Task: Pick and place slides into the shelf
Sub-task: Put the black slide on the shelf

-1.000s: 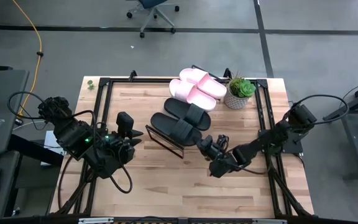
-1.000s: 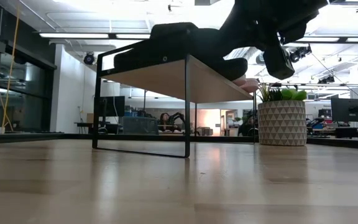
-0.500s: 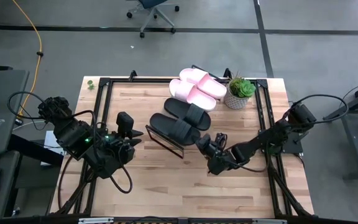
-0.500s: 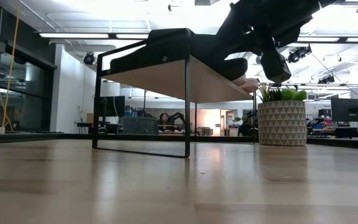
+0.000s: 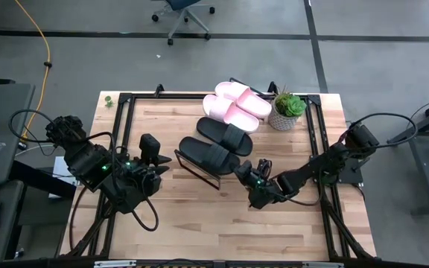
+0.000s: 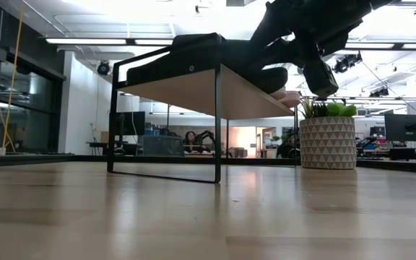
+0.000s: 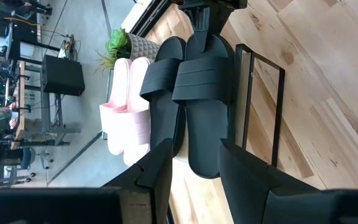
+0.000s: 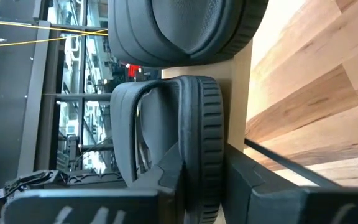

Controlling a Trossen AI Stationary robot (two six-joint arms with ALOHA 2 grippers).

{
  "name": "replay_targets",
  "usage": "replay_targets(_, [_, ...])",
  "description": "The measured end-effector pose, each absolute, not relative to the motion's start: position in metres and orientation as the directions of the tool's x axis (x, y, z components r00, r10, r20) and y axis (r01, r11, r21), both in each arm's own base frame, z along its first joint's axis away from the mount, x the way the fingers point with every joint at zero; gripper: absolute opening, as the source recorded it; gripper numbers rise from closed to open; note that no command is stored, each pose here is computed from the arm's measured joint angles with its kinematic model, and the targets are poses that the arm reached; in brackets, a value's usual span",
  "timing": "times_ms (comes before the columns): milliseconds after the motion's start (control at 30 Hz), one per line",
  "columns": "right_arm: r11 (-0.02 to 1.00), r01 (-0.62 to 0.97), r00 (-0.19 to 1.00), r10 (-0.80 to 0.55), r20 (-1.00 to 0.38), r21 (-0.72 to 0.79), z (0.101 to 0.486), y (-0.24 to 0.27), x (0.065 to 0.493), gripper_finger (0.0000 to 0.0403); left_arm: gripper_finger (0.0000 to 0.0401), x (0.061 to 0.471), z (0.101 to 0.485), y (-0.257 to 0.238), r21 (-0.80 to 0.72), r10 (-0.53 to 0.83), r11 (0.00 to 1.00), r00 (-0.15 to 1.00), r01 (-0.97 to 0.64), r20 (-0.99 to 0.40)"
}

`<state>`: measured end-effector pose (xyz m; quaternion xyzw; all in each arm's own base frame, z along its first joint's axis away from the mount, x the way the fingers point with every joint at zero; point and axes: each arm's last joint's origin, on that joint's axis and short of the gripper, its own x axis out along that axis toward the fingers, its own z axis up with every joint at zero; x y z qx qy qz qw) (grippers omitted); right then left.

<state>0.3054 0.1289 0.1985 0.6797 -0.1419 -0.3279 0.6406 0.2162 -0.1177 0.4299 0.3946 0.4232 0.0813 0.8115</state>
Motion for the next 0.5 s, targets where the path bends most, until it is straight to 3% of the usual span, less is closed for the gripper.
replay_targets(500, [-0.139,0.232,0.742,-0.615,-0.268,0.963,0.1982,0.1273,0.3058,0.0124,0.0117,0.2151,0.4294,-0.117,0.71,0.47,0.672,0.62,0.21,-0.628])
